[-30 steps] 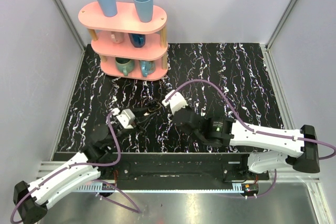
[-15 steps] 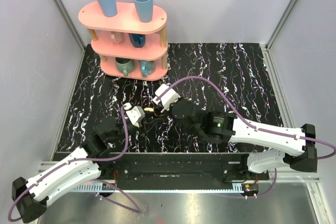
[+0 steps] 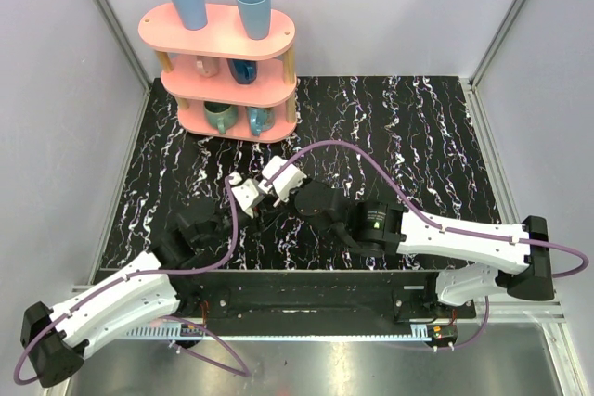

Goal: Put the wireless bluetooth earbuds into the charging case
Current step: Place the earbud in the charging case.

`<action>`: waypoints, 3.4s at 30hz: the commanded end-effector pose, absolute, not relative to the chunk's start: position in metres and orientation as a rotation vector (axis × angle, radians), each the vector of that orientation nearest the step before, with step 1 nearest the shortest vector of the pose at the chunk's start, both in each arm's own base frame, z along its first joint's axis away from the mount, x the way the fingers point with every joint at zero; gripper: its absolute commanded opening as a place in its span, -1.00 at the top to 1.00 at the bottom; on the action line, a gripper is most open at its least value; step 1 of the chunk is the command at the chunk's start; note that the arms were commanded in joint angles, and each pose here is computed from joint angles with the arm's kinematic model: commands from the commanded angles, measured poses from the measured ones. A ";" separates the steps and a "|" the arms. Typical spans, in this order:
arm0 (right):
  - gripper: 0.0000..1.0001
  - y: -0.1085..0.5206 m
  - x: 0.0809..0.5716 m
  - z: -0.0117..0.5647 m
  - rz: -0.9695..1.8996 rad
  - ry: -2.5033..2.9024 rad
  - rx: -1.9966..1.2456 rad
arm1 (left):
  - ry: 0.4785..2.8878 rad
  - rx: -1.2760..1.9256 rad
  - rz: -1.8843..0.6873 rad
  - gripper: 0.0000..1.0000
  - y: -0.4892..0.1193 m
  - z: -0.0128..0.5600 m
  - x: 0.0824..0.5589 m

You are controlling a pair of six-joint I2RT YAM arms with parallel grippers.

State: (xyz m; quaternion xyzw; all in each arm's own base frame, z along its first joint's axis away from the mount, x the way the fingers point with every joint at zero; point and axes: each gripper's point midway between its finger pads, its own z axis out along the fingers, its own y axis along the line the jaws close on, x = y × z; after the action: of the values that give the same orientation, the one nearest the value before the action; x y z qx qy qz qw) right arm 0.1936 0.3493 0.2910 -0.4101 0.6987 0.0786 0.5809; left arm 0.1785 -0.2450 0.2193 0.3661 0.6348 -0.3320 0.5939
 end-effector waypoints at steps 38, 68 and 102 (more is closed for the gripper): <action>0.85 0.356 0.202 0.286 0.143 1.612 -0.905 | 1.366 0.681 -0.774 1.00 -0.238 0.268 0.191; 0.84 0.370 0.177 0.292 0.359 1.584 -0.921 | 1.344 0.639 -0.763 1.00 -0.237 0.271 0.197; 0.81 0.379 0.161 0.291 0.423 1.460 -1.077 | 1.261 0.740 -0.830 1.00 -0.248 0.277 0.179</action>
State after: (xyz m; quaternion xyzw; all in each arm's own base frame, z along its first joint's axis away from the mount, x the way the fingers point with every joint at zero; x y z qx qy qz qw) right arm 0.1875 0.3572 0.2897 -0.4194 0.6585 0.1195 0.6133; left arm 0.1852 -0.2458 0.2473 0.3218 0.6095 -0.3518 0.6334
